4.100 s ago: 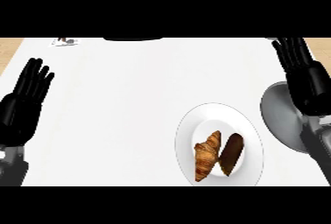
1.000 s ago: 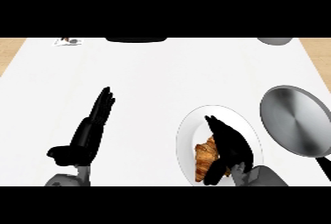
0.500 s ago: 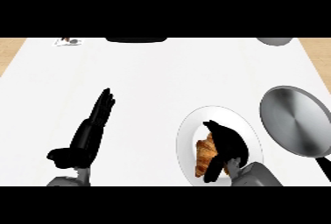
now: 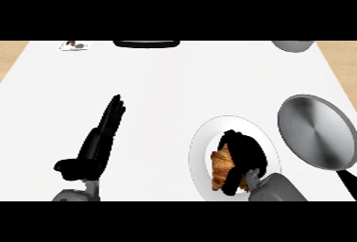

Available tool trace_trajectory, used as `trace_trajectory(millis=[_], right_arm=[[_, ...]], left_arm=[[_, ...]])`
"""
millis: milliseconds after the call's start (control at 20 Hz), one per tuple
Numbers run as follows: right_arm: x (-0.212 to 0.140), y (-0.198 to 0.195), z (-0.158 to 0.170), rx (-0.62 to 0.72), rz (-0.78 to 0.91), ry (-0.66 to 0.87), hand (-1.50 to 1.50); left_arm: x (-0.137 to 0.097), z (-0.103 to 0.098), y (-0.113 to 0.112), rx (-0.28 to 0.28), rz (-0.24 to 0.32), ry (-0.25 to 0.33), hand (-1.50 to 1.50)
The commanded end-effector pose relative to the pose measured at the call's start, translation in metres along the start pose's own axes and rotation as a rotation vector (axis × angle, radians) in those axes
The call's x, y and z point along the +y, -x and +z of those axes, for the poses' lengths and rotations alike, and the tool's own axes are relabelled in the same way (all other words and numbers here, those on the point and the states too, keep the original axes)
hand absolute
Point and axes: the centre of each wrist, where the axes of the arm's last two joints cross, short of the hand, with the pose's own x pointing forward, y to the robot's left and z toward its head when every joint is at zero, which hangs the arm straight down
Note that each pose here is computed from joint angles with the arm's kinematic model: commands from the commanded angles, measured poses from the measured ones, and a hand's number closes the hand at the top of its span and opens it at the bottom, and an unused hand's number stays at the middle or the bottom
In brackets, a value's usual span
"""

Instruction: Pick the croissant from the plate and place it in the pan

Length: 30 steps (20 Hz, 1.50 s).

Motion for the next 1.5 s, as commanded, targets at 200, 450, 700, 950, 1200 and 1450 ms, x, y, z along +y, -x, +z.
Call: trace_trajectory(millis=[200,450,700,950,1200,1450], right_arm=[[0.007,0.017,-0.001,-0.006,0.049,0.108,1.5],[-0.009,-0.005,0.032,-0.032,0.007,0.323,1.5],[0.002,-0.03,0.084,-0.125,-0.117,0.478,1.5],[-0.026,-0.042,0.111,-0.125,-0.125,0.77,1.5],[-0.045,-0.02,0.15,-0.096,-0.266,0.869,1.5],[-0.051,0.012,0.134,-0.001,-0.407,0.891,1.5]], left_arm=[[0.001,0.005,-0.014,-0.004,0.001,0.0,0.0],[0.014,-0.002,-0.012,0.003,-0.011,-0.002,0.0],[0.007,0.004,0.011,0.023,0.01,-0.016,0.0],[0.015,0.003,0.009,0.007,-0.012,-0.031,0.0],[0.005,-0.001,0.001,0.012,-0.011,-0.034,0.0],[0.004,-0.008,0.005,0.004,0.03,-0.01,0.0]])
